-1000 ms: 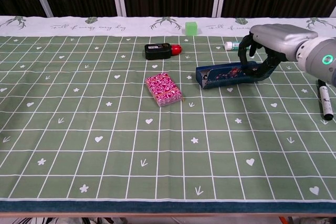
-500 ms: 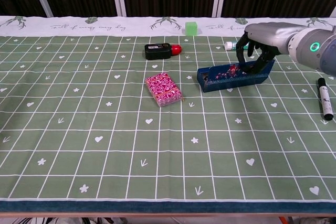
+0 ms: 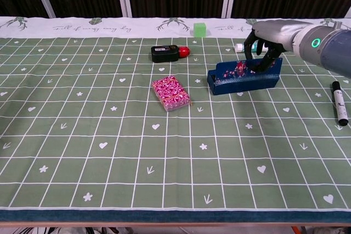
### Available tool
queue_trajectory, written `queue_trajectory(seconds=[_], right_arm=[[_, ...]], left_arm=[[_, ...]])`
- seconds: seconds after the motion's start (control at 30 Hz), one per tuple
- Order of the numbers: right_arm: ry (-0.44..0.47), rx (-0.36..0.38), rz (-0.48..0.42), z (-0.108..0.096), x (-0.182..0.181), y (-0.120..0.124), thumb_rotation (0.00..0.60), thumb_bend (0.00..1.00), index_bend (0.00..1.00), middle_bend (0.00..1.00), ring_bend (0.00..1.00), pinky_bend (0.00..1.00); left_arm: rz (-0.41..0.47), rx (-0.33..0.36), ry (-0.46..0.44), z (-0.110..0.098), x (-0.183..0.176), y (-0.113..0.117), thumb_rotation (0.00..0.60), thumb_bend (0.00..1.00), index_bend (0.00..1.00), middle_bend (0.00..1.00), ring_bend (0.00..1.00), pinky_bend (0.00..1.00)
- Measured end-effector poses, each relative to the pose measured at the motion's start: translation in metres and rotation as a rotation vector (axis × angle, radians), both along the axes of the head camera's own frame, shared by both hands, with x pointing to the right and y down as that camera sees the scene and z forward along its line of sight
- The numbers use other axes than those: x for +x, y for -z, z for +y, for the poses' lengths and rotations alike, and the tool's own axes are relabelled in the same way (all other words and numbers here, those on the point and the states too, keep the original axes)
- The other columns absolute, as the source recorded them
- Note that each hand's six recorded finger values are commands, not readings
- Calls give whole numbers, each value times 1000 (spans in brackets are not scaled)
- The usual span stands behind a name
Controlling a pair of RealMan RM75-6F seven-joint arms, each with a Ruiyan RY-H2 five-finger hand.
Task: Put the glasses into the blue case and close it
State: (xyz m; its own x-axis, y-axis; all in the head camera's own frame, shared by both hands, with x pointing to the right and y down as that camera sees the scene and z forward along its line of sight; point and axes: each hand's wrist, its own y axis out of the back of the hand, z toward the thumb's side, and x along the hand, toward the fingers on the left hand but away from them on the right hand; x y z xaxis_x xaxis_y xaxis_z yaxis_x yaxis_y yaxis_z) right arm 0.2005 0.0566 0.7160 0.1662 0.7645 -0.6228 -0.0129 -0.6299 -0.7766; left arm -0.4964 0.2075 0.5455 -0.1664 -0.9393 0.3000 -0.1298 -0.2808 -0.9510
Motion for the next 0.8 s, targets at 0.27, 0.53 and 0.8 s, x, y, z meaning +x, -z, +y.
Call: queue_trajectory(seconds=[0.27,0.53,0.8], right_arm=[[-7,-1,18,-5,-1,-5,600,529,701,307,326,235],[-20,-5,40,-13,-2,-11,600,529,700,305,326,235],[-19,-12,47,-15,-4,-14,600,520,419,274,302,235]], left_arm=[[0,0,-1,0,0,0,600,215,154,0,0,0],[0,-1,-1,0,0,0,600,215,154,0,0,0],[0,0,1,0,0,0,600,214,154,0,0,0]])
